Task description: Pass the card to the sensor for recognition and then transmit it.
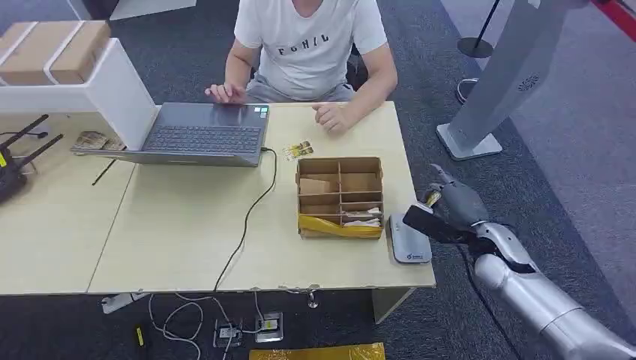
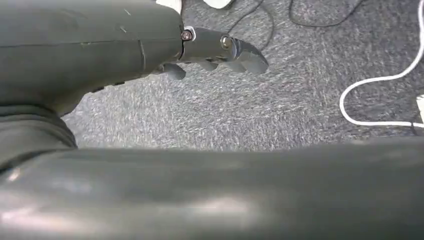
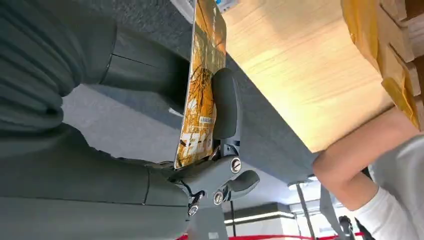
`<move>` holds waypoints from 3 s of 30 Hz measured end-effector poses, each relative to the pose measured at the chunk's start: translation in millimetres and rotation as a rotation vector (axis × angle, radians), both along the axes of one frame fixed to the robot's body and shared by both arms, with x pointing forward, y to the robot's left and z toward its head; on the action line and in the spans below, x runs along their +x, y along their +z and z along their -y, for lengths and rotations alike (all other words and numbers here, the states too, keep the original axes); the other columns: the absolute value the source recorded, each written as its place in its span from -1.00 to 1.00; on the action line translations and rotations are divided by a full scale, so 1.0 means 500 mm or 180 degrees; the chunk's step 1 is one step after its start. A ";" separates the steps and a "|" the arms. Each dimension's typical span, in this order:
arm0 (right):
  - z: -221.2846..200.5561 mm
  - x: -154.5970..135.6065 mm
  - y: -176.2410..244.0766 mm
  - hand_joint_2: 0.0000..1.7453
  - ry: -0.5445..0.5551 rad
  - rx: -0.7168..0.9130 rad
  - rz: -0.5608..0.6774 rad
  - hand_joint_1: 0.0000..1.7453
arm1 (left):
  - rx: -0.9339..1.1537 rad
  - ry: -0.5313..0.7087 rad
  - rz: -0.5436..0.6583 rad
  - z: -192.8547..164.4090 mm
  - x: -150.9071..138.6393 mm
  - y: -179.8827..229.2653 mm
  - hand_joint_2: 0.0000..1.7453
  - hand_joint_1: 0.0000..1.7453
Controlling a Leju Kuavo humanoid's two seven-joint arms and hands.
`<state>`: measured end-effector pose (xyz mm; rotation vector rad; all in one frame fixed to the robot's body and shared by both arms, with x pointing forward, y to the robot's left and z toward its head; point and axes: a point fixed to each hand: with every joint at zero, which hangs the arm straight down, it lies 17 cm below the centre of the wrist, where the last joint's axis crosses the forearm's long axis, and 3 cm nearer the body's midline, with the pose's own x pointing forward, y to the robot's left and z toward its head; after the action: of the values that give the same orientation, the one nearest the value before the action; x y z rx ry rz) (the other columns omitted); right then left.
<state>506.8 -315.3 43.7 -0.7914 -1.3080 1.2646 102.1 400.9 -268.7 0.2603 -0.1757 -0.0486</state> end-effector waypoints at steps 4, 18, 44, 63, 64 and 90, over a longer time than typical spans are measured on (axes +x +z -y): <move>-0.002 -0.004 -0.023 1.00 -0.0024 0.0055 -0.0083 1.00 | 0.0018 0.0025 -0.0007 -0.004 -0.001 0.000 -1.00 -1.00; 0.018 -0.013 -0.069 1.00 -0.0144 0.0033 -0.0242 1.00 | 0.0058 0.0039 -0.0033 -0.014 -0.004 0.001 -1.00 -1.00; -0.029 0.064 0.078 1.00 -0.0009 -0.0135 0.0211 1.00 | 0.0061 0.0079 -0.0030 -0.015 -0.004 0.001 -1.00 -1.00; -0.138 0.180 0.473 1.00 0.0361 -0.0480 0.1346 1.00 | -0.0031 -0.0157 0.0127 0.010 0.030 0.005 -1.00 -1.00; -0.153 0.182 0.487 1.00 0.0400 -0.0484 0.1400 1.00 | -0.0040 -0.0182 0.0136 0.013 0.035 0.005 -1.00 -1.00; -0.213 0.232 0.355 1.00 0.0251 -0.0511 0.1060 -0.36 | -0.0108 -0.0370 0.0124 0.031 0.057 0.008 -1.00 -1.00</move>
<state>623.0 -208.7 221.3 -1.1098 -1.5269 1.3525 130.9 385.5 -264.7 0.2171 -0.2302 -0.1557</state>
